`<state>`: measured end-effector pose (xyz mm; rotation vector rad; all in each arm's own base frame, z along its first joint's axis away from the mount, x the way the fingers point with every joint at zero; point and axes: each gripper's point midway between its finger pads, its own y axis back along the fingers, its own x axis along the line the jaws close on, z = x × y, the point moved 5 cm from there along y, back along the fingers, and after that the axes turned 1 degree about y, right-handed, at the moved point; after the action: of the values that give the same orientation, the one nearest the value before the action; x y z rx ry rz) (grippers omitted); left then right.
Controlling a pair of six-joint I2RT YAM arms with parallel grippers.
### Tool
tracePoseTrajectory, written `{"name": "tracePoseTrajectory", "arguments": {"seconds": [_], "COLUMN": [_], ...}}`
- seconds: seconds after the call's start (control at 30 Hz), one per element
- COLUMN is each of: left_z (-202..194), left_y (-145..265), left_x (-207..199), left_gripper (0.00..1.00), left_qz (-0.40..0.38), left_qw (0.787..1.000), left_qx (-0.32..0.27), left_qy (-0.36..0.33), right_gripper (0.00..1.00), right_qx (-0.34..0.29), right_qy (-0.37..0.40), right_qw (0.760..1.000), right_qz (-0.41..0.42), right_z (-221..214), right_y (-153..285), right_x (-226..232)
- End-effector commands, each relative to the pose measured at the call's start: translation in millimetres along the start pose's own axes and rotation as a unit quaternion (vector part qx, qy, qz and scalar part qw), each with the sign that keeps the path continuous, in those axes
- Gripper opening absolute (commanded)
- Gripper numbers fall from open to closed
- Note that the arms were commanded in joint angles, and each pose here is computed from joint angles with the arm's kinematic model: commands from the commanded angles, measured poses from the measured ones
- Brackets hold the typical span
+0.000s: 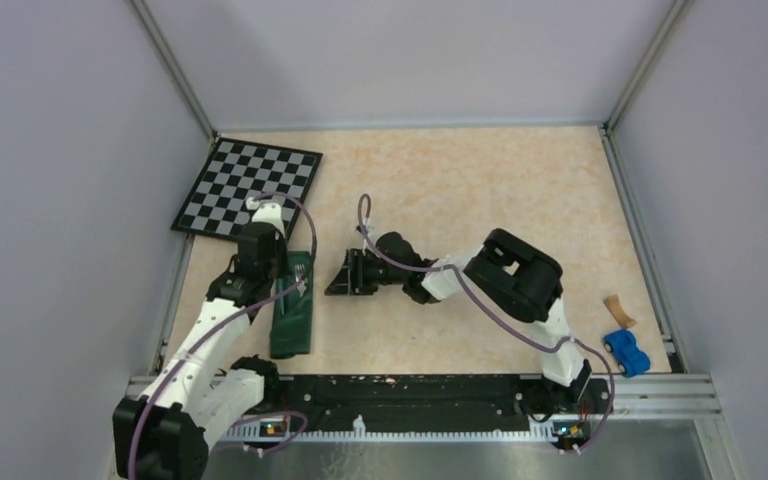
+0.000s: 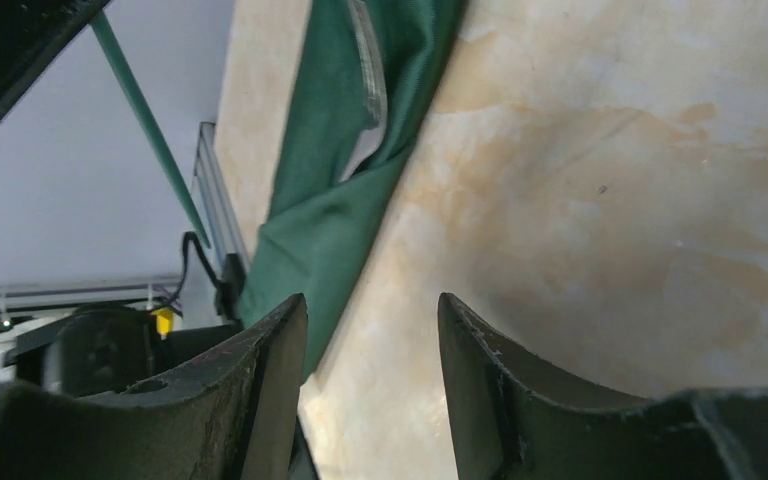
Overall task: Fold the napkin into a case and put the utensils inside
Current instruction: Insert the spoon into the folded napkin.
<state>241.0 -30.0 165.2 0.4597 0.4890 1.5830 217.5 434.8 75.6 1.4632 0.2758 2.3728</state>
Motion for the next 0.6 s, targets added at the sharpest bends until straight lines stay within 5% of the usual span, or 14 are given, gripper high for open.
{"name": "tracePoseTrajectory", "arguments": {"seconds": [0.0,0.57], "left_z": [14,3], "left_y": [-24,-62], "left_x": [6,11], "left_gripper": [0.00,0.00], "left_qz": [-0.002,0.017], "left_qw": [0.999,0.999], "left_qx": [-0.049,-0.048], "left_qy": [-0.012,-0.013], "right_gripper": [0.49,0.32], "right_qx": [-0.008,0.005], "right_qy": [0.022,0.011], "right_qw": [0.999,0.999], "right_qz": [0.032,0.037], "right_z": [1,-16], "right_y": [-26,-65], "right_x": [5,-3]}}
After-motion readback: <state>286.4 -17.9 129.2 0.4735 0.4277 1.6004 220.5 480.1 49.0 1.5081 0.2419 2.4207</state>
